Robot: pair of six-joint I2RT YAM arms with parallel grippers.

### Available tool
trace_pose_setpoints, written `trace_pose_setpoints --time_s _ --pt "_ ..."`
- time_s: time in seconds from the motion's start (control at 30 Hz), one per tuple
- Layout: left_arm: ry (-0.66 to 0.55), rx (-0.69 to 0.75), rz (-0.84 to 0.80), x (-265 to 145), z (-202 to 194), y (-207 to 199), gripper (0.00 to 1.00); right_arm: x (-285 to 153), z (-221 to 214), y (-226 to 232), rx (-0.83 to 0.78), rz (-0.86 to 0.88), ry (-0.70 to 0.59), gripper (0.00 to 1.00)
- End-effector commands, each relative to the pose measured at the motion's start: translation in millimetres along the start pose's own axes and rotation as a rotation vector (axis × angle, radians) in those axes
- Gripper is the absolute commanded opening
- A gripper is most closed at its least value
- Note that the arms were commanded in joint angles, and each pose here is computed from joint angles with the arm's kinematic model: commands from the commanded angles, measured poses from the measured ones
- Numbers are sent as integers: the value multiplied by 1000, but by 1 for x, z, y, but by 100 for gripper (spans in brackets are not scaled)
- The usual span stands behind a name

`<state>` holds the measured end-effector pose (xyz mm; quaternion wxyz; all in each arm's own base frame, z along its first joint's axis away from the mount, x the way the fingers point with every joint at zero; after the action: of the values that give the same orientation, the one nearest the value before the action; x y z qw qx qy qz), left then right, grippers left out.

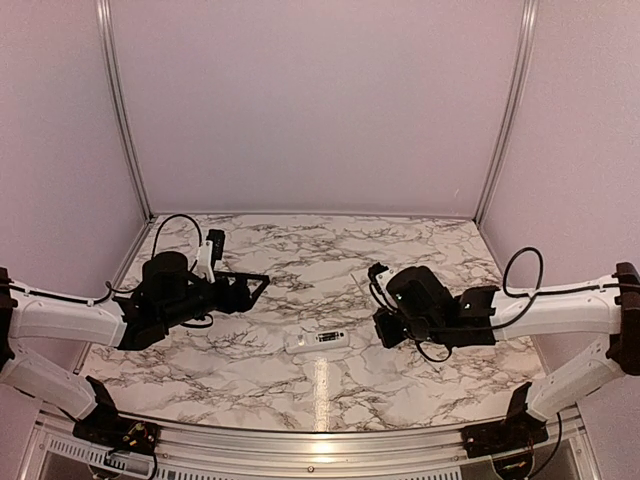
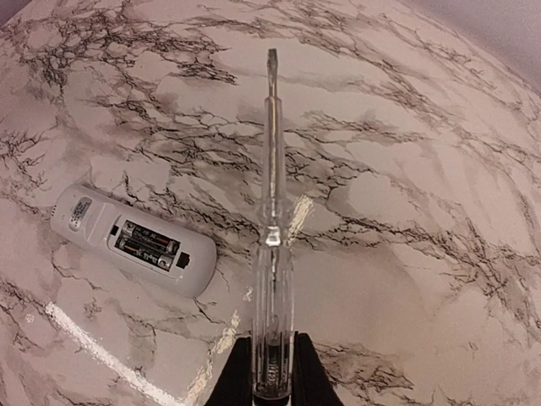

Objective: Unload the batteries from the remote control

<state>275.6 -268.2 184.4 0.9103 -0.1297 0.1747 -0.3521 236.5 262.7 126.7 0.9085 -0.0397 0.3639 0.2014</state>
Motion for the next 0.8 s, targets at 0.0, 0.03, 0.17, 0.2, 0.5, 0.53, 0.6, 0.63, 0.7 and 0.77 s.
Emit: trace_pose_setpoints --time_s 0.0,0.03,0.17,0.2,0.5,0.53,0.6,0.63,0.7,0.77 --pt "-1 11 -135 0 1 -20 91 -21 7 5 -33 64 -57 0" --pt "1 10 -156 -1 2 -23 91 -25 8 6 -34 85 -64 0" --pt "9 -23 -334 -8 6 -51 91 -47 7 21 -65 224 -104 0" --pt "10 -33 -378 -10 7 -58 90 -54 8 25 -74 270 -116 0" --pt "53 -72 -588 -14 6 -88 88 -88 14 37 -125 431 -185 0" --pt "59 -74 -596 -13 4 -88 87 -90 14 39 -128 450 -187 0" --pt "71 -77 -614 -11 2 -90 86 -90 15 41 -131 459 -188 0" --pt "76 -80 -620 -10 1 -91 85 -90 14 43 -138 466 -186 0" --pt "84 -85 -644 -10 1 -94 84 -90 12 47 -153 482 -179 0" --pt "93 -90 -668 -9 0 -96 82 -93 10 57 -187 495 -183 0"
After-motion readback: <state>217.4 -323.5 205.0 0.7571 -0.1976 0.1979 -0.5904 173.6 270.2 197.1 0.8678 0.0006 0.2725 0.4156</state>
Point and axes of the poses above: each gripper's point midway between its finger pads, its own x axis out along the fingers, its own y axis along the line the jaws close on, z = x × y, the point moved 2 cm from there along -x, back along the fingers, and after that the axes turned 8 degrees about x, right-handed, at the moved point
